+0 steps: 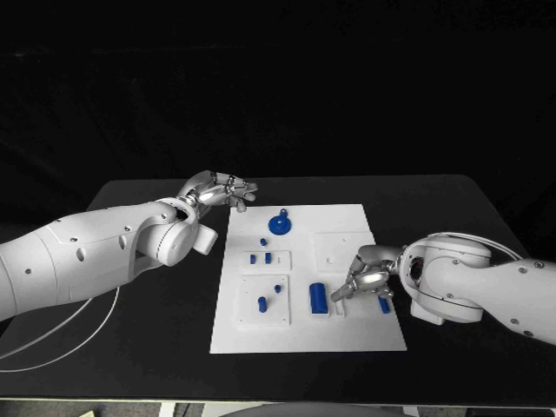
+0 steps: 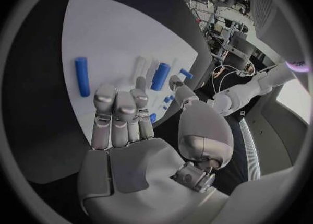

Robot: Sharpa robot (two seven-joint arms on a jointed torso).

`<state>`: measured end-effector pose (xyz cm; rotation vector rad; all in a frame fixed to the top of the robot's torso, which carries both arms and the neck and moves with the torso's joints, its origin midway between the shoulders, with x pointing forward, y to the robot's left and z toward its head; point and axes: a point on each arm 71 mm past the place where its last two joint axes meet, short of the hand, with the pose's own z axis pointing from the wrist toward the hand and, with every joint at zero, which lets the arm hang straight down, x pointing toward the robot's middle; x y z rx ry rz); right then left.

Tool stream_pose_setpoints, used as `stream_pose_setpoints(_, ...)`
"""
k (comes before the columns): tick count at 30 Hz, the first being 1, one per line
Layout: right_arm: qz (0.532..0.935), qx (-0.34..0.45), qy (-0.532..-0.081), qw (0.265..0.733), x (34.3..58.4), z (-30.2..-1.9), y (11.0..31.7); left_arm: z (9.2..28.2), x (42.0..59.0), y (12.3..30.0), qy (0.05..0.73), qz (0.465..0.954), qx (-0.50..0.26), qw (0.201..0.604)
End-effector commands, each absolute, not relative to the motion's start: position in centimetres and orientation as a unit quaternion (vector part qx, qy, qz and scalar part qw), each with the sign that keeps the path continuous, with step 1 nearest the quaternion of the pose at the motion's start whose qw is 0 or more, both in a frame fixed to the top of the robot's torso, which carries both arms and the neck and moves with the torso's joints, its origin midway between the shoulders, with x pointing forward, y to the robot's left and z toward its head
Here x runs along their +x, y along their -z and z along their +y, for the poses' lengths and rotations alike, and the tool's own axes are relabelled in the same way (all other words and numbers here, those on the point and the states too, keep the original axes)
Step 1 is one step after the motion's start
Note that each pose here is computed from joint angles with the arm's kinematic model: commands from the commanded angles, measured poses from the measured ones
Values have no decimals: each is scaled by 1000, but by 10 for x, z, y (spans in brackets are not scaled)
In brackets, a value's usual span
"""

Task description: Assemble the parts on the task board

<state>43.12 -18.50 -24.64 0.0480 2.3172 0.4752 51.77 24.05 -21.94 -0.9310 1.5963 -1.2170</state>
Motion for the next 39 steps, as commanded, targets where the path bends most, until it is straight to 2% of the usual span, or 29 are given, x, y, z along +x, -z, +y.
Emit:
stream_pose_setpoints(1,896,54,-191,397,443,-197,243,237,518,219,500,646,-373,439)
stream_pose_setpoints(9,894,91,-155,410,462,-240,240,240,518,219,499,645,-374,442)
stream_pose_setpoints(14,893,102,-143,414,460,-255,239,239,517,219,499,645,-374,441)
stream_pose_setpoints(16,903,83,-124,403,457,-257,240,238,517,219,500,646,-374,440)
stream_pose_setpoints(20,907,35,-92,409,453,-257,240,236,517,219,501,647,-372,438)
stream_pose_setpoints(22,916,17,-76,394,449,-257,243,235,517,219,502,647,-372,437)
stream_pose_setpoints(39,923,-6,-68,378,440,-245,253,235,516,219,502,648,-372,435)
